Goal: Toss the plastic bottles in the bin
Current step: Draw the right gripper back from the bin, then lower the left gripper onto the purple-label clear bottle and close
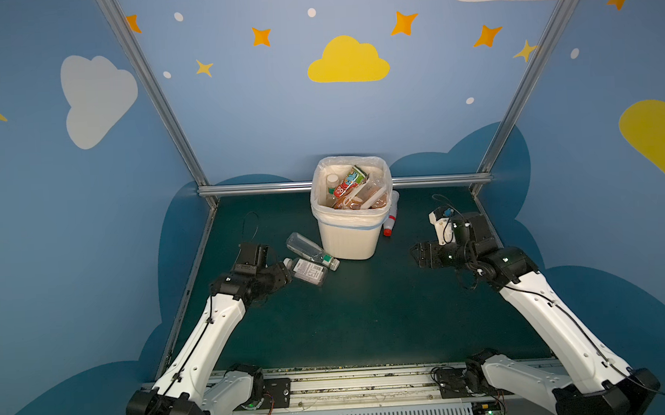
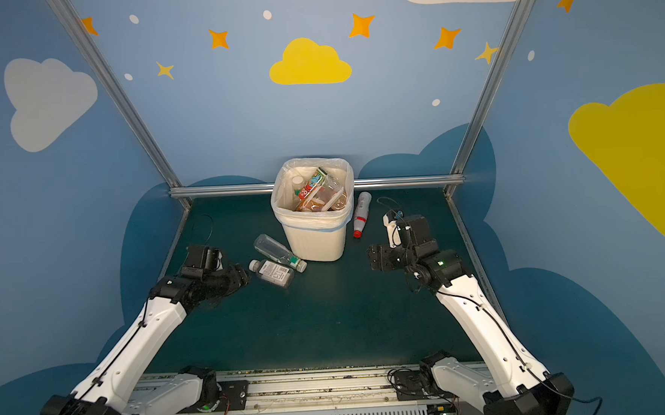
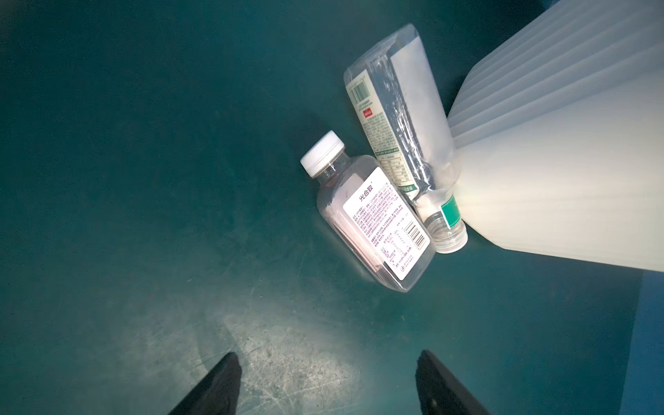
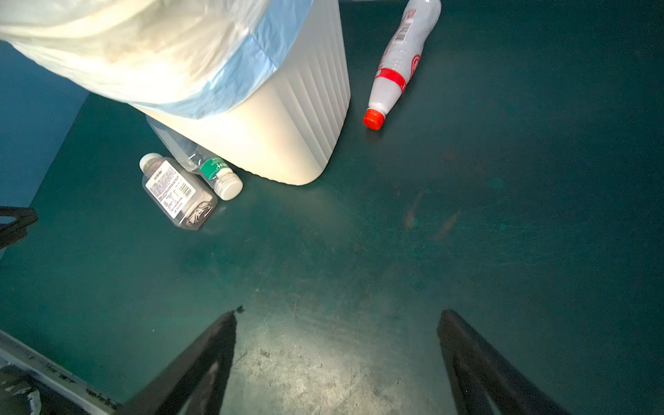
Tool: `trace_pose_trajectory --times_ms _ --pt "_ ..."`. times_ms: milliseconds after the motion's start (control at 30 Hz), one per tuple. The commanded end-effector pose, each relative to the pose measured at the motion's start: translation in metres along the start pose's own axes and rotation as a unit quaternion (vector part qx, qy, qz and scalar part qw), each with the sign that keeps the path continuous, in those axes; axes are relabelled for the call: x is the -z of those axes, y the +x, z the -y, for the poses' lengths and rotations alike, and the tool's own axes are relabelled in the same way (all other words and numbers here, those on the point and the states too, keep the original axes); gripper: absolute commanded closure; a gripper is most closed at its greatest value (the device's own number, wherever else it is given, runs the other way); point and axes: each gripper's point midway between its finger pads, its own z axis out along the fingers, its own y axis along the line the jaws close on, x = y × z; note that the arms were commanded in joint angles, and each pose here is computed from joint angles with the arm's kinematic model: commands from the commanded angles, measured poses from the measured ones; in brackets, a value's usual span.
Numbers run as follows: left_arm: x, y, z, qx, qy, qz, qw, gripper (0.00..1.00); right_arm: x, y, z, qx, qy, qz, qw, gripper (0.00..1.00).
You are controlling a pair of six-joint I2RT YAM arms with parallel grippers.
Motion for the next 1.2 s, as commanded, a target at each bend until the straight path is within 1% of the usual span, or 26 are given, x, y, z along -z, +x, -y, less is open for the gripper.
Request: trace_pose_trajectory --times_ms 0,67,300,433,500,600,833,1167 --pt "-0.015 0.003 0.011 0.01 0.012 -0.01 1.0 0.14 -0.008 0.004 -0.013 -0.007 -0.04 -0.01 0.999 0.11" --pt "-0.024 0.005 0.019 0.01 0.017 -0.018 1.0 0.12 -0.014 0.007 -0.017 -0.008 -0.052 -0.021 0.998 0.11" --pt "-0.055 -0.001 0.044 0.028 0.035 -0.036 0.998 0.1 -0.026 0.012 -0.025 -0.009 -0.072 -0.032 0.997 0.1" --pt "-0.074 -0.002 0.054 0.027 0.03 -0.069 0.997 0.08 -0.028 0.012 -0.023 -0.007 -0.07 -0.032 0.997 0.1" --pt "-0.084 0.002 0.063 0.03 0.039 -0.093 0.994 0.08 -0.028 0.011 -0.022 -0.005 -0.068 -0.03 0.997 0.1" --pt "-0.096 0.004 0.071 0.03 0.041 -0.105 0.993 0.09 -0.028 0.011 -0.02 0.0 -0.063 -0.029 0.998 0.09" --pt "-0.113 0.009 0.074 0.024 0.024 -0.125 0.992 0.09 -0.027 0.008 -0.012 0.003 -0.05 -0.022 0.999 0.09" --pt "-0.134 0.008 0.07 0.015 -0.013 -0.137 0.99 0.11 -0.025 0.004 0.004 -0.004 -0.032 -0.014 0.999 0.09"
